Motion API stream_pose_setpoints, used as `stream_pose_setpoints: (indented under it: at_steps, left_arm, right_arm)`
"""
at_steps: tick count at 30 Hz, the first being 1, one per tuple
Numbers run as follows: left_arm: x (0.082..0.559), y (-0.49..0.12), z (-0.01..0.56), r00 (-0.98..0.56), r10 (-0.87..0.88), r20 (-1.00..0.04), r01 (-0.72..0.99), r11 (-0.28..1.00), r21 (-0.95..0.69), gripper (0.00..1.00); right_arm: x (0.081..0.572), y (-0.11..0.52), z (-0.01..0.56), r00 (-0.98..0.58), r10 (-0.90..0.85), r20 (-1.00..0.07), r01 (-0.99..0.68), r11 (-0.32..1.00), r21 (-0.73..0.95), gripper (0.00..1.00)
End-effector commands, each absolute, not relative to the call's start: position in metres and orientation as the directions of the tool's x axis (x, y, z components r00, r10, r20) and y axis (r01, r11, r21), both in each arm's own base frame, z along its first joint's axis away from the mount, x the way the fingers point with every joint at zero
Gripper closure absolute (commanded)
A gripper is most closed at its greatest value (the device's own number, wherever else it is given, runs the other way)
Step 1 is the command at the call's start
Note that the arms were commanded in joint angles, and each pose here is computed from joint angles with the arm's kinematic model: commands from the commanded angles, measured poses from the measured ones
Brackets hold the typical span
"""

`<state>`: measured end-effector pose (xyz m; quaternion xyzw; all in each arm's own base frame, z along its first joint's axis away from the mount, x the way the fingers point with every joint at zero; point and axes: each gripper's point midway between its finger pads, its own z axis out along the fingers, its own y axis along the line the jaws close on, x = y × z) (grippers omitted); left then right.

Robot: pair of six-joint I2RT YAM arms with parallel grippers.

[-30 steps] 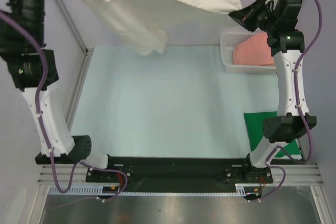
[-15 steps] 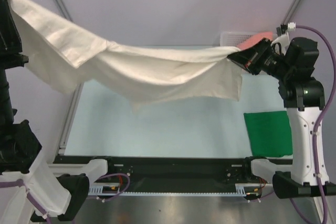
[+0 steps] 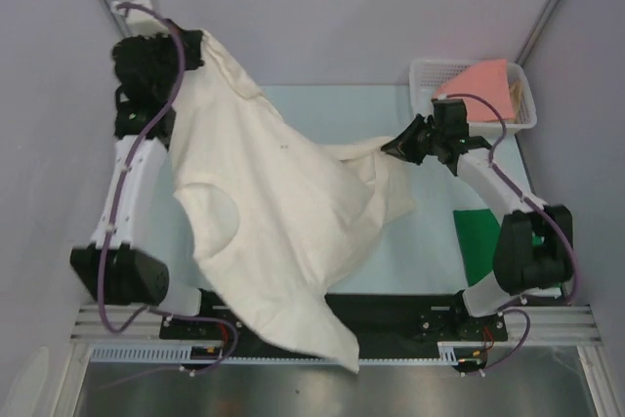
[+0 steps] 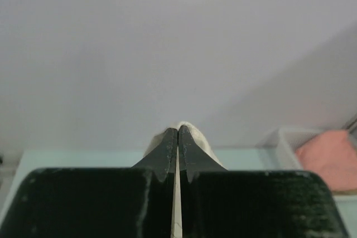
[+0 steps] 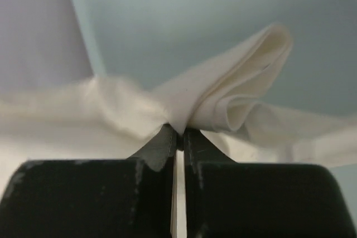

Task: Fold and stack the t-shirts
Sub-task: Flatten the tshirt out

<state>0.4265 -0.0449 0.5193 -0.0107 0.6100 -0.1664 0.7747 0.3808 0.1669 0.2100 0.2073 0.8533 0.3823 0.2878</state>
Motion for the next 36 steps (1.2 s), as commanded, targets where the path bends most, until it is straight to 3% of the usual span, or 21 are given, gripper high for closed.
stream_pose_setpoints:
  at_steps: [1, 2, 4, 6, 7, 9, 10, 12, 13, 15, 18, 19, 21, 23, 25, 27, 29, 31, 32, 33, 36]
  left_arm:
    - [0.504, -0.036, 0.436, 0.094, -0.23, -0.969, 0.124, 0.968, -0.218, 1.0]
    - [0.521, -0.031, 0.415, 0.051, -0.229, -0.972, 0.08, 0.971, -0.225, 1.0]
    - [0.544, -0.024, 0.399, -0.037, -0.221, -0.975, 0.022, 0.975, -0.222, 0.99]
    - [0.579, -0.011, 0.343, -0.159, -0.189, -0.969, -0.075, 0.981, -0.179, 0.96]
    - [0.587, -0.007, 0.355, -0.146, -0.189, -0.971, -0.099, 0.979, -0.175, 0.8]
    - [0.587, 0.009, 0.338, -0.182, -0.223, -0.958, -0.212, 0.96, -0.183, 0.46]
    - [0.583, 0.013, 0.343, -0.172, -0.245, -0.954, -0.246, 0.949, -0.199, 0.23]
    - [0.566, 0.018, 0.35, -0.189, -0.268, -0.945, -0.304, 0.931, -0.203, 0.14]
    - [0.557, 0.006, 0.35, -0.206, -0.258, -0.944, -0.308, 0.933, -0.188, 0.01]
    - [0.532, -0.011, 0.369, -0.203, -0.214, -0.956, -0.271, 0.95, -0.155, 0.0]
    - [0.492, -0.07, 0.337, -0.309, -0.152, -0.939, -0.143, 0.983, -0.112, 0.07]
    - [0.459, -0.106, 0.323, -0.366, -0.133, -0.921, -0.02, 0.991, -0.135, 0.22]
    - [0.418, -0.138, 0.304, -0.444, -0.167, -0.88, 0.039, 0.978, -0.205, 0.32]
    - [0.349, -0.163, 0.275, -0.539, -0.136, -0.831, 0.099, 0.97, -0.223, 0.29]
    - [0.293, -0.171, 0.225, -0.651, -0.189, -0.735, 0.038, 0.959, -0.28, 0.29]
    - [0.246, -0.173, 0.217, -0.683, -0.336, -0.649, -0.023, 0.897, -0.441, 0.32]
    - [0.205, -0.168, 0.178, -0.747, -0.387, -0.541, -0.095, 0.867, -0.49, 0.44]
    - [0.182, -0.166, 0.146, -0.769, -0.447, -0.456, -0.191, 0.843, -0.504, 0.48]
    - [0.175, -0.166, 0.139, -0.774, -0.467, -0.429, -0.216, 0.83, -0.514, 0.45]
    - [0.169, -0.169, 0.13, -0.772, -0.514, -0.375, -0.276, 0.801, -0.53, 0.37]
    - [0.148, -0.173, 0.097, -0.8, -0.525, -0.289, -0.348, 0.799, -0.49, 0.34]
  right_arm:
    - [0.444, 0.166, 0.214, -0.638, 0.578, -0.51, 0.026, 0.677, 0.735, 1.0]
    - [0.452, 0.166, 0.205, -0.649, 0.569, -0.505, 0.047, 0.693, 0.719, 1.0]
    - [0.47, 0.166, 0.181, -0.688, 0.546, -0.478, 0.111, 0.73, 0.675, 0.89]
    - [0.47, 0.164, 0.153, -0.757, 0.51, -0.409, 0.184, 0.767, 0.614, 0.73]
    - [0.481, 0.165, 0.172, -0.751, 0.493, -0.441, 0.156, 0.78, 0.607, 0.54]
    - [0.472, 0.151, 0.162, -0.779, 0.464, -0.421, 0.213, 0.828, 0.519, 0.3]
    - [0.474, 0.144, 0.174, -0.773, 0.439, -0.459, 0.196, 0.853, 0.484, 0.22]
    - [0.46, 0.13, 0.18, -0.778, 0.416, -0.47, 0.211, 0.879, 0.428, 0.17]
    - [0.454, 0.125, 0.181, -0.784, 0.402, -0.473, 0.213, 0.89, 0.403, 0.16]
    - [0.43, 0.12, 0.173, -0.813, 0.37, -0.45, 0.213, 0.908, 0.362, 0.22]
    - [0.387, 0.122, 0.162, -0.839, 0.343, -0.423, 0.178, 0.907, 0.381, 0.28]
    - [0.375, 0.121, 0.16, -0.844, 0.336, -0.418, 0.169, 0.906, 0.388, 0.3]
    - [0.345, 0.125, 0.155, -0.87, 0.305, -0.386, 0.128, 0.899, 0.42, 0.32]
    - [0.325, 0.125, 0.152, -0.885, 0.278, -0.373, 0.1, 0.897, 0.432, 0.32]
    - [0.301, 0.12, 0.13, -0.911, 0.269, -0.312, 0.122, 0.9, 0.418, 0.32]
    - [0.291, 0.114, 0.126, -0.907, 0.29, -0.305, 0.141, 0.892, 0.429, 0.32]
    - [0.286, 0.11, 0.122, -0.903, 0.315, -0.292, 0.162, 0.879, 0.449, 0.31]
    - [0.285, 0.113, 0.124, -0.9, 0.323, -0.292, 0.158, 0.867, 0.472, 0.31]
    - [0.288, 0.114, 0.125, -0.898, 0.325, -0.298, 0.152, 0.863, 0.483, 0.31]
    - [0.288, 0.117, 0.122, -0.904, 0.322, -0.28, 0.153, 0.858, 0.49, 0.31]
    - [0.293, 0.118, 0.118, -0.91, 0.317, -0.267, 0.153, 0.855, 0.495, 0.31]
